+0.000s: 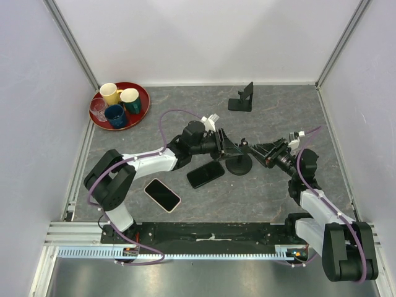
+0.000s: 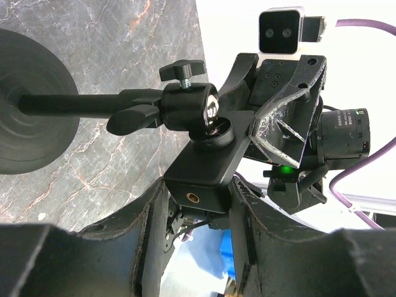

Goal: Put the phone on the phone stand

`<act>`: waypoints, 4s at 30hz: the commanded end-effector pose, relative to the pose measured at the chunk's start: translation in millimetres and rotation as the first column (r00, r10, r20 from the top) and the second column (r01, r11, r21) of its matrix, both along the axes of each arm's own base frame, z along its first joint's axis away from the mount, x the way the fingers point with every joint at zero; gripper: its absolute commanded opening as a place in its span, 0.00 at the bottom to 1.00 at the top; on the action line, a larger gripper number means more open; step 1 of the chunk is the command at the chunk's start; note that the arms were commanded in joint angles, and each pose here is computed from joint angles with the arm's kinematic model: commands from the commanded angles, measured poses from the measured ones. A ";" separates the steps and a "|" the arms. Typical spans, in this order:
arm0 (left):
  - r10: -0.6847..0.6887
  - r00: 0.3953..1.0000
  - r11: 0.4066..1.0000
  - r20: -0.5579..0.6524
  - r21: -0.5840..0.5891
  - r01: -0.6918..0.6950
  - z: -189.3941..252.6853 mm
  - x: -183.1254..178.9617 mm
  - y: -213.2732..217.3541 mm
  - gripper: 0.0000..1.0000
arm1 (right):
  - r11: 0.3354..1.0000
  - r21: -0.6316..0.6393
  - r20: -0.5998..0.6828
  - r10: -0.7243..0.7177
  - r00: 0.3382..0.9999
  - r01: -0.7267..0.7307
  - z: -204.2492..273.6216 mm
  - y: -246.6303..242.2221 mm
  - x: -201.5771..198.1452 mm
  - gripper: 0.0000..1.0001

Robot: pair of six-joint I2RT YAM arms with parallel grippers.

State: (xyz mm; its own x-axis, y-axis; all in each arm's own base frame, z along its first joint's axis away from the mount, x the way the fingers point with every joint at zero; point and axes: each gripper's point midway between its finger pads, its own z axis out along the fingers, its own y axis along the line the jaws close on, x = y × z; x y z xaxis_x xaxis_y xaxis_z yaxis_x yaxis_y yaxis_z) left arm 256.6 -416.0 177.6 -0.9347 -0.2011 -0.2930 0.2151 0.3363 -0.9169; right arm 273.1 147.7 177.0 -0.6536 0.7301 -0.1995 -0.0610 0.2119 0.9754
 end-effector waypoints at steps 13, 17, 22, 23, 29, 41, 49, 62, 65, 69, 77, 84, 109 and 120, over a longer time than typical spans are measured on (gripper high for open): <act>0.068 0.992 0.997 0.104 0.024 -0.071 6.5 47.4 22.0 0.30 | 0.992 -0.125 -0.150 -0.035 0.988 0.016 -55.2 3.9 -13.1 0.19; 0.034 0.994 0.999 0.102 0.006 -0.035 11.0 45.7 16.4 0.27 | 0.996 -0.082 -0.184 -0.054 0.981 0.039 -61.9 2.8 -20.9 0.16; 0.037 0.993 0.999 0.110 -0.006 -0.036 17.0 47.5 14.7 0.18 | 0.996 -0.035 -0.216 -0.087 0.973 0.081 -67.6 0.1 -23.0 0.08; 0.034 0.993 0.999 0.112 -0.008 -0.033 17.7 46.9 14.7 0.18 | 0.996 -0.037 -0.216 -0.090 0.972 0.083 -67.6 -0.2 -22.2 0.08; 0.025 0.994 1.000 0.107 -0.006 -0.024 17.1 41.4 17.7 0.33 | 0.996 -0.040 -0.248 -0.092 0.964 0.084 -79.4 -4.2 -19.7 0.11; 0.083 0.954 0.995 0.287 0.037 -0.097 52.2 17.8 92.9 0.93 | 0.991 -0.123 -0.172 -0.064 0.983 0.043 -62.3 -4.9 -9.6 0.73; -0.064 0.937 0.890 0.344 0.444 -0.103 3.8 -12.5 157.1 0.95 | 0.960 -0.279 -0.096 -0.001 0.995 -0.026 -55.8 -7.6 -15.5 0.98; -0.559 0.820 0.428 0.126 0.891 0.155 -97.1 -27.1 161.9 0.99 | 0.864 -0.502 0.030 0.071 0.997 -0.046 -8.7 -20.3 -18.0 0.98; -0.614 0.781 0.405 0.112 0.895 0.190 -105.5 -16.5 146.5 0.99 | 0.852 -0.521 0.065 0.088 0.994 -0.041 6.7 -20.4 -15.1 0.98; -0.660 0.749 0.335 0.056 0.914 0.227 -123.5 -7.4 143.0 0.99 | 0.838 -0.545 0.116 0.115 0.987 -0.034 25.7 -20.0 -10.8 0.98; -0.726 0.688 0.259 -0.011 0.922 0.288 -144.9 -3.3 140.1 0.99 | 0.826 -0.562 0.138 0.146 0.980 -0.044 32.8 -18.5 -13.0 0.98; -0.740 0.671 0.242 -0.047 0.912 0.331 -155.3 -7.8 139.9 1.00 | 0.825 -0.560 0.115 0.167 0.979 -0.075 22.6 -16.7 -20.0 0.98; -0.720 0.678 0.187 -0.152 0.897 0.400 -181.8 -52.0 140.2 0.95 | 0.826 -0.557 0.103 0.172 0.980 -0.086 20.9 -16.4 -30.6 0.98; -0.640 0.750 0.157 -0.168 0.926 0.342 -193.4 -44.1 144.4 0.79 | 0.825 -0.559 0.099 0.165 0.981 -0.082 19.7 -17.5 -33.2 0.98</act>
State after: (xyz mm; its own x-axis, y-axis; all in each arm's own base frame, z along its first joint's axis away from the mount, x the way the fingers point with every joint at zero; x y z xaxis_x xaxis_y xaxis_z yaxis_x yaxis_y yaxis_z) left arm 229.1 -281.2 12.1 -0.5428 0.8094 -0.2239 0.8307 0.5567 -0.0014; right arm 241.4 130.7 195.4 -0.6782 0.3963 -0.6188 -0.2289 0.6863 0.6904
